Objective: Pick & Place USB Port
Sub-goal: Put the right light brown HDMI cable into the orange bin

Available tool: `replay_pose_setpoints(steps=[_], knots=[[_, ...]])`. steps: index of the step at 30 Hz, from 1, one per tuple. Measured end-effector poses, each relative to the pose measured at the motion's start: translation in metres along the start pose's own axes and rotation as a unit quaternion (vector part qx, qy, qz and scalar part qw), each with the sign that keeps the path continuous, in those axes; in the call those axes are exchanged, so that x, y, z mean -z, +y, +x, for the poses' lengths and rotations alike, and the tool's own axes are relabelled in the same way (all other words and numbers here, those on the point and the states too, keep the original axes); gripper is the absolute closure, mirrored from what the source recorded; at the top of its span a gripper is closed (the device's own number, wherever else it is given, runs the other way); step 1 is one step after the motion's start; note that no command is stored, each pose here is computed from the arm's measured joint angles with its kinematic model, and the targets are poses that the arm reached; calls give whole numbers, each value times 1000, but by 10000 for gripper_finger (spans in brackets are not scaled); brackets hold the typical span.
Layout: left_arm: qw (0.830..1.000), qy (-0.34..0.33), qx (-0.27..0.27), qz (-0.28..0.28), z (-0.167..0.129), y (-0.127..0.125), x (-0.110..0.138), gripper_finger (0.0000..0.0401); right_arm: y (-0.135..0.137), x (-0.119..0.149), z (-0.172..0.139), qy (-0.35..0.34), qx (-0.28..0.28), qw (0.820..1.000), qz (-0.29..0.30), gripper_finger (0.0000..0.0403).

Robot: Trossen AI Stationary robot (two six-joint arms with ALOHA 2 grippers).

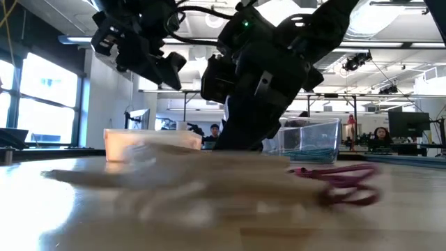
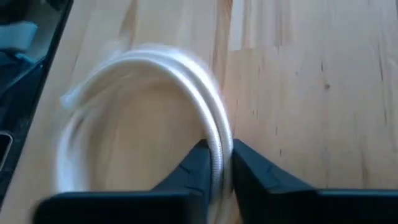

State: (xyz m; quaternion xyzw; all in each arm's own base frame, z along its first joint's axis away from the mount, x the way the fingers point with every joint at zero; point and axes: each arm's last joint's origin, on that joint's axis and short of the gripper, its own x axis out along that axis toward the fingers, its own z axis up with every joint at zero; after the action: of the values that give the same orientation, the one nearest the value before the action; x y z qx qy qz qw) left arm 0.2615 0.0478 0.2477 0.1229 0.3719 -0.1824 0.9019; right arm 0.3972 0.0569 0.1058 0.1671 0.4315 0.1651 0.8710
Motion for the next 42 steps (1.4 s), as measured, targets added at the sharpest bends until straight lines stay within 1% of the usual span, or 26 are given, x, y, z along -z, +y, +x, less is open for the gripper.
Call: replay_pose_setpoints(steps=[1, 2, 4, 6, 10, 12, 15, 17, 20, 22, 24, 27, 29, 32, 36, 42], knots=[[1000, -6, 1, 7, 1, -2, -3, 173, -1, 0, 0, 1, 6, 1000, -3, 367], [1000, -13, 3, 15, 3, -5, -6, 173, -1, 1, 0, 2, 20, 1000, -10, 374], [999, -24, 7, 30, 5, -10, -11, 173, -2, 1, 0, 0, 47, 999, -16, 374], [998, -37, 11, 42, 7, -16, -17, 173, -2, 1, 0, -2, 60, 998, -18, 374], [996, -54, 20, 65, 11, -26, -26, 173, 1, 0, -3, -8, 84, 996, -40, 374], [996, -61, 16, 65, 12, -30, -30, 173, 4, -1, -7, -6, 103, 994, -45, 374], [996, -62, 1, 65, 14, -36, -34, 173, 12, -1, -17, 4, 144, 988, -58, 374], [996, -67, -19, 62, 15, -39, -39, 173, 21, 0, -24, 11, 176, 982, -68, 374], [994, -75, -58, 50, 16, -42, -45, 173, 45, -3, -42, -5, 224, 969, -107, 374], [992, -80, -88, 43, 17, -43, -48, 173, 66, -5, -56, -24, 259, 956, -139, 374], [989, -86, -118, 35, 16, -44, -52, 173, 87, -5, -70, -44, 305, 936, -172, 374], [984, -103, -145, 25, 16, -46, -58, 173, 116, -6, -93, -94, 386, 892, -216, 374], [982, -119, -144, 23, 16, -48, -61, 173, 133, -6, -106, -124, 426, 864, -239, 374], [981, -140, -128, 28, 16, -53, -66, 173, 152, -2, -121, -148, 464, 833, -262, 374], [981, -154, -112, 35, 16, -60, -70, 173, 170, 2, -135, -166, 490, 808, -281, 374], [982, -158, -99, 28, 17, -61, -70, 173, 178, 6, -139, -157, 545, 764, -309, 374]])
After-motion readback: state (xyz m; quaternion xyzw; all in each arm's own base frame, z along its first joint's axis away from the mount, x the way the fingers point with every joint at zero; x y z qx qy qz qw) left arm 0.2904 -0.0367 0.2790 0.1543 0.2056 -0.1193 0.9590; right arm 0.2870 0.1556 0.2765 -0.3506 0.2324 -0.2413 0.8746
